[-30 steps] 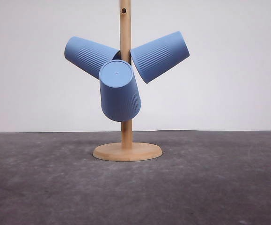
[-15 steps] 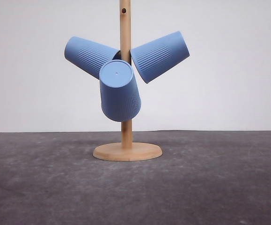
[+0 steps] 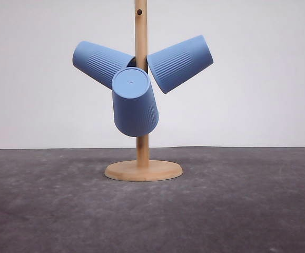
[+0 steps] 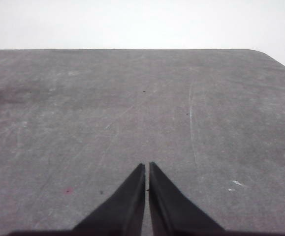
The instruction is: Place three cups
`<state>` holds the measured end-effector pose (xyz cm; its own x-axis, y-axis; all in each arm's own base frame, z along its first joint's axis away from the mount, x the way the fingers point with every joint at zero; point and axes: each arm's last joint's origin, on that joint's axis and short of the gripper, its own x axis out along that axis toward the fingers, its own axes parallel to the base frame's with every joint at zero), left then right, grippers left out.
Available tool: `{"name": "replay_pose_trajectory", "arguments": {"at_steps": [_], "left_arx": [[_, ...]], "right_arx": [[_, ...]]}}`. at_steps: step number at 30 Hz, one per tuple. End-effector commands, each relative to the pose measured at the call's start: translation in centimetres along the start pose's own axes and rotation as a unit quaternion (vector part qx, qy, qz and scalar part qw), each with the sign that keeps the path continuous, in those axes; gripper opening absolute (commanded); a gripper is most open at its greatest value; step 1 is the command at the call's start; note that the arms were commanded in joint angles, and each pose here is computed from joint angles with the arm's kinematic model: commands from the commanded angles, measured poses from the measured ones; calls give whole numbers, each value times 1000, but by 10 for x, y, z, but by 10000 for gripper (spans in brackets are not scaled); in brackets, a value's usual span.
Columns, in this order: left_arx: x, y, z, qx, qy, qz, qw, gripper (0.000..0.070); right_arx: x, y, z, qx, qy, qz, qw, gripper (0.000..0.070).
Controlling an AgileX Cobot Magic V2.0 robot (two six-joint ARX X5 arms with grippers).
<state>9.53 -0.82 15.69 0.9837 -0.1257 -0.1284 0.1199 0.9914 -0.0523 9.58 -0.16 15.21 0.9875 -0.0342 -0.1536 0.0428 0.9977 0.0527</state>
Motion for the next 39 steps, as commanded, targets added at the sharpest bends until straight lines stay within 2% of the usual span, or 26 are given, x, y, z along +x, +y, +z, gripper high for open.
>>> {"name": "replay_pose_trajectory", "arguments": {"at_steps": [1,39], "left_arx": [[1,0,-3,2,0,-1,1000,0],[1,0,-3,2,0,-1,1000,0]], "right_arx": [[0,0,0,6,-2,0,1000,7],[0,0,0,6,-2,0,1000,6]]}}
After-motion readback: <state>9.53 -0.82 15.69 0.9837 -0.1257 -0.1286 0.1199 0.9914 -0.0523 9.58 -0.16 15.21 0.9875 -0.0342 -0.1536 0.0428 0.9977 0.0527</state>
